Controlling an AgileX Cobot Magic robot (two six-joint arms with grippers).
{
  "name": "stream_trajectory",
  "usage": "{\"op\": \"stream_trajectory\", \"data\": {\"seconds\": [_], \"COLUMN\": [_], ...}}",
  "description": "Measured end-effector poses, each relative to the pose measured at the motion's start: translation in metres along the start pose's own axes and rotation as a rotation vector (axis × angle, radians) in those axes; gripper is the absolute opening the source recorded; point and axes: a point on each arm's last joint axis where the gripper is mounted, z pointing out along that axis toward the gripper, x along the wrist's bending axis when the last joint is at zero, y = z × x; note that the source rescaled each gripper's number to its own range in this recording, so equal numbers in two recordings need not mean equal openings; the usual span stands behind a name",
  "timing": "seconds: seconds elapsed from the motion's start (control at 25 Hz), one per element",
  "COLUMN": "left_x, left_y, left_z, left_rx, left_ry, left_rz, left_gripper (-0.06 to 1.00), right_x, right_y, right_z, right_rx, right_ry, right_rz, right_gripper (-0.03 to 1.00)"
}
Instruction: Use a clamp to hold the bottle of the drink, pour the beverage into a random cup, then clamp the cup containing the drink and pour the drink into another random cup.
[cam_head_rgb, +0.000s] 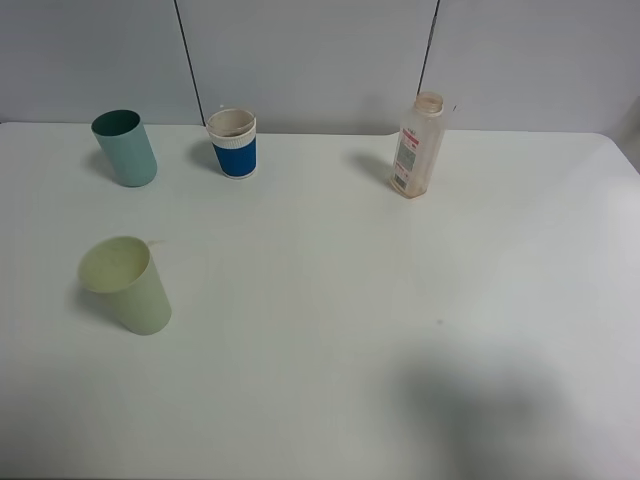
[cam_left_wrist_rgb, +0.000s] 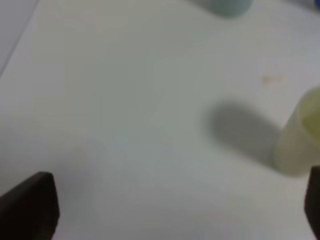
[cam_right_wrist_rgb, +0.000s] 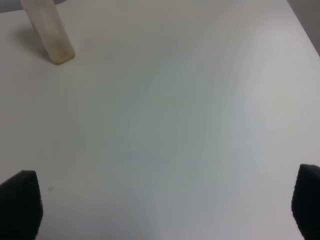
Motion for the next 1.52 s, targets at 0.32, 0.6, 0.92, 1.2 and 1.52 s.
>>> {"op": "stream_trajectory", "data": {"seconds": [0.32, 0.6, 0.92, 1.2, 1.52], "left_x": [0.0019, -0.0008, -0.0034, -0.0035, -0.0035], "left_y": [-0.0085, -0.0109, -0.0111, -0.0111, -0.0111], "left_z": [0.0012, 0.0013, 0.0012, 0.0012, 0.0012], "left_rx": [-0.023, -0.044, -0.045, -0.045, -0.045], "left_ry": [0.01, 0.012, 0.011, 0.01, 0.01], "left_rz": [0.005, 0.0, 0.017, 0.019, 0.019], "left_gripper": [0.99, 0.77, 0.72, 0.94, 0.96], "right_x": [0.0, 0.0, 0.0, 0.0, 0.0], "right_y": [0.0, 0.0, 0.0, 0.0, 0.0], "right_z": [0.0, 0.0, 0.0, 0.0, 0.0], "right_rx": [0.0, 0.0, 0.0, 0.0, 0.0], "right_ry": [0.0, 0.0, 0.0, 0.0, 0.0], "right_rz": [0.0, 0.0, 0.0, 0.0, 0.0], "right_gripper": [1.0, 1.0, 1.0, 1.0, 1.0]}}
